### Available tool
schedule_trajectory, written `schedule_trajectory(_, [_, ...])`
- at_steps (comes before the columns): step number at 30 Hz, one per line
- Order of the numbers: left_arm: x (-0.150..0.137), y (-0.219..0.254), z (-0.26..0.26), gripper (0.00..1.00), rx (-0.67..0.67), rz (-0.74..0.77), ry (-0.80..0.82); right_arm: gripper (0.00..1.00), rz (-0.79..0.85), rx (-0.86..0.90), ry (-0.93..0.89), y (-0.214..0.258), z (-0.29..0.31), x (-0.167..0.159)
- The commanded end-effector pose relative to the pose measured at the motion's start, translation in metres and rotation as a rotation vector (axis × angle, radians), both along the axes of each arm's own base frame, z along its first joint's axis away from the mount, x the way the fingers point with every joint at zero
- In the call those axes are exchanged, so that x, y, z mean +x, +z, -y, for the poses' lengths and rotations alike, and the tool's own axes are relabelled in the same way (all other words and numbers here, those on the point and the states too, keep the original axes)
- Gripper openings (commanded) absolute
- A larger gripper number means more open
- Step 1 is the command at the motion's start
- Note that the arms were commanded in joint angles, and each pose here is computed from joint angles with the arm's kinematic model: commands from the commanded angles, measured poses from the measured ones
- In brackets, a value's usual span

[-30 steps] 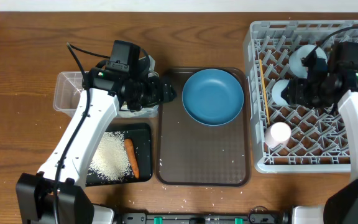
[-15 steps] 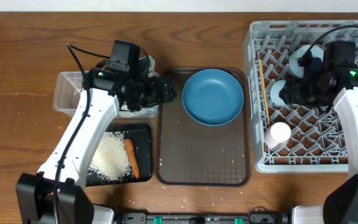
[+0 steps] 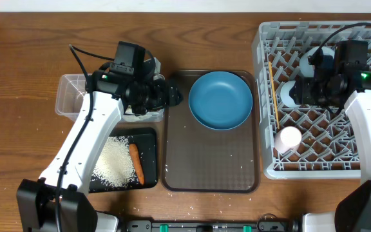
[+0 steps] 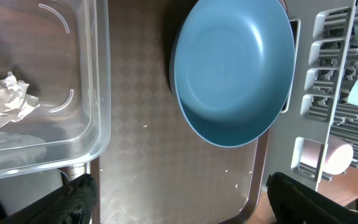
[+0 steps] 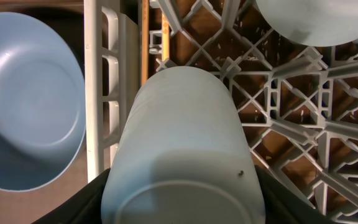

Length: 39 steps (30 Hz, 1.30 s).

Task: Sort waste into correct bins and load items into the dishwasher rack
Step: 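Lower the light-blue cup into the rack and open the right gripper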

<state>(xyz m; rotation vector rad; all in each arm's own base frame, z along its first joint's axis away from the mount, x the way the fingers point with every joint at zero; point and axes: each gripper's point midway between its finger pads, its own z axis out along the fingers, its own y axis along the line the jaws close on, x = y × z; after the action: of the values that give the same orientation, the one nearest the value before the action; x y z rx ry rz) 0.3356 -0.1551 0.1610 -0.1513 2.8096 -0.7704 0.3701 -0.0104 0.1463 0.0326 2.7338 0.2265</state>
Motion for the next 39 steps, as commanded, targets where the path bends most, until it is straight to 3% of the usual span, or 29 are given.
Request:
schedule_trajectory(1, [0.001, 0.001, -0.003, 0.9, 0.016, 0.011, -0.001, 0.48, -0.027, 0.05, 0.031, -0.011, -0.016, 0.001])
schedule_trajectory(7, [0.001, 0.001, -0.003, 0.9, 0.016, 0.011, -0.001, 0.44, -0.027, 0.094, 0.073, -0.009, -0.034, 0.0])
schedule_trajectory(18, [0.001, 0.001, -0.003, 0.9, 0.016, 0.011, -0.001, 0.41, -0.134, -0.015, 0.057, -0.021, -0.025, -0.023])
schedule_trajectory(21, [0.001, 0.001, -0.003, 0.9, 0.016, 0.011, -0.001, 0.54, -0.141, -0.019, 0.055, -0.021, -0.024, -0.024])
schedule_trajectory(24, [0.001, 0.001, -0.003, 0.9, 0.016, 0.011, -0.001, 0.83, -0.138, -0.019, 0.056, -0.021, -0.024, -0.024])
schedule_trajectory(26, [0.001, 0.001, -0.003, 0.9, 0.016, 0.011, -0.001, 0.93, -0.136, -0.02, 0.056, -0.021, -0.024, -0.023])
schedule_trajectory(31, [0.001, 0.001, -0.003, 0.9, 0.016, 0.011, -0.001, 0.98, -0.132, -0.02, 0.055, -0.021, -0.024, -0.022])
schedule_trajectory(39, [0.001, 0.001, -0.003, 0.9, 0.015, 0.01, -0.001, 0.93, -0.107, 0.006, 0.062, -0.018, -0.03, -0.017])
